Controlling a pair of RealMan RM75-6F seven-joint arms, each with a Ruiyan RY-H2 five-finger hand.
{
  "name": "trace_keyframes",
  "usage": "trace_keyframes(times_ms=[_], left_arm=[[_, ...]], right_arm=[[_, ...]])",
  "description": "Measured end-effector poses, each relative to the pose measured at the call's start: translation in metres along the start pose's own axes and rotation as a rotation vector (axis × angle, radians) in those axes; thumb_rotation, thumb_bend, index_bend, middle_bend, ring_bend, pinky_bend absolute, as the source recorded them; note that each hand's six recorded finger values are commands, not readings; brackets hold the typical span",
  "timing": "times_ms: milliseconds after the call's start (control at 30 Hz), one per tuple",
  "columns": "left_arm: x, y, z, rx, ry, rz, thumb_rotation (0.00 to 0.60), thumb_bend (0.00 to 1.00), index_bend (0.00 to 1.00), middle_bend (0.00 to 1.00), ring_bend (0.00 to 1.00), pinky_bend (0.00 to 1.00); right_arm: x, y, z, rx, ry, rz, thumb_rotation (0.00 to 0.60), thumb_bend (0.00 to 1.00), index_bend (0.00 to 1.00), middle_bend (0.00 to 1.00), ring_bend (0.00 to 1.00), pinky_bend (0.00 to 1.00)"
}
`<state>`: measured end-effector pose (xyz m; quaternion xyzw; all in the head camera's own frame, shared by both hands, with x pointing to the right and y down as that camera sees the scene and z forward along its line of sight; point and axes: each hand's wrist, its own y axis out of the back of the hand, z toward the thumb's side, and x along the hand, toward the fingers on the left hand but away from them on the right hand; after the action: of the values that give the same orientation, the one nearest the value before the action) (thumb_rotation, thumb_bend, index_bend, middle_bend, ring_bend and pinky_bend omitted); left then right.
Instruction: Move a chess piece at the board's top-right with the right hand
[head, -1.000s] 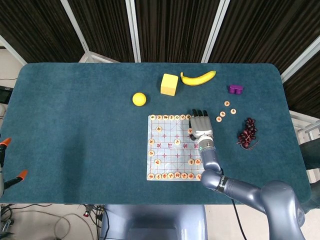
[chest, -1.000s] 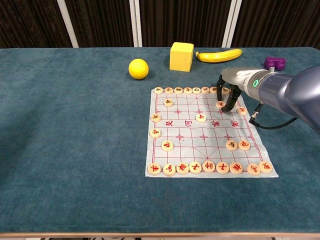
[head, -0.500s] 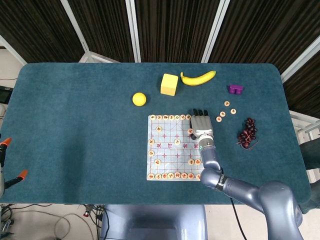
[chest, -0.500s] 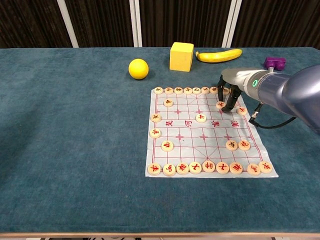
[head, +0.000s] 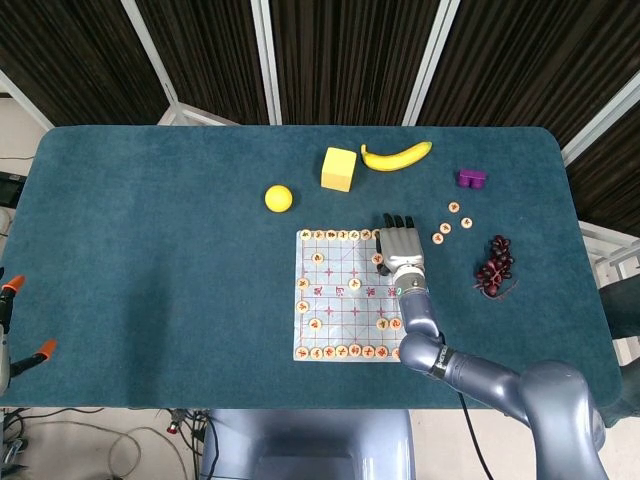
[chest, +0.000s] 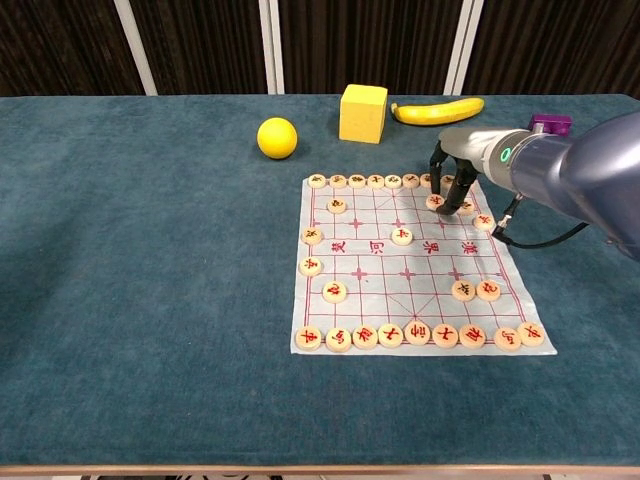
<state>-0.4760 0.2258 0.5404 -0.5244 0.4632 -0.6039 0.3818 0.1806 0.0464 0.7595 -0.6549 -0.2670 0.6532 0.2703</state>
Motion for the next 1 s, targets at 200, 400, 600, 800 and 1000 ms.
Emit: trace_keyframes(times_ms=[200,400,600,800,1000], left_arm=[[0.000,-0.001,0.001,0.003,-0.001,-0.002,0.600,0.03,0.14,0.01,0.00,0.06],[0.000,-0.001,0.001,0.005,0.000,0.000,0.600,0.03,0.14,0.01,0.00,0.06],[-0.001,-0.002,0.002,0.010,-0.005,-0.004,0.600,0.03,0.14,0.01,0.00,0.06],[-0.001,-0.002,0.003,0.012,-0.007,-0.003,0.600,0.03,0.14,0.01,0.00,0.06],[-0.001,-0.001,0.002,0.009,-0.003,-0.001,0.600,0.03,0.14,0.01,0.00,0.06]], right_arm=[[0.000,0.010,-0.006,0.024,-0.013,-0.012,0.600,0.37,0.52,0.08,0.06,0.04],[0.001,0.017,-0.014,0.035,-0.032,-0.016,0.600,0.37,0.52,0.08,0.06,0.04],[0.003,0.018,-0.023,0.041,-0.042,-0.010,0.600,0.37,0.53,0.08,0.06,0.04],[0.003,0.014,-0.026,0.050,-0.046,0.004,0.600,0.37,0.52,0.08,0.06,0.04],[0.002,0.013,-0.026,0.051,-0.050,0.007,0.600,0.37,0.52,0.08,0.06,0.04]])
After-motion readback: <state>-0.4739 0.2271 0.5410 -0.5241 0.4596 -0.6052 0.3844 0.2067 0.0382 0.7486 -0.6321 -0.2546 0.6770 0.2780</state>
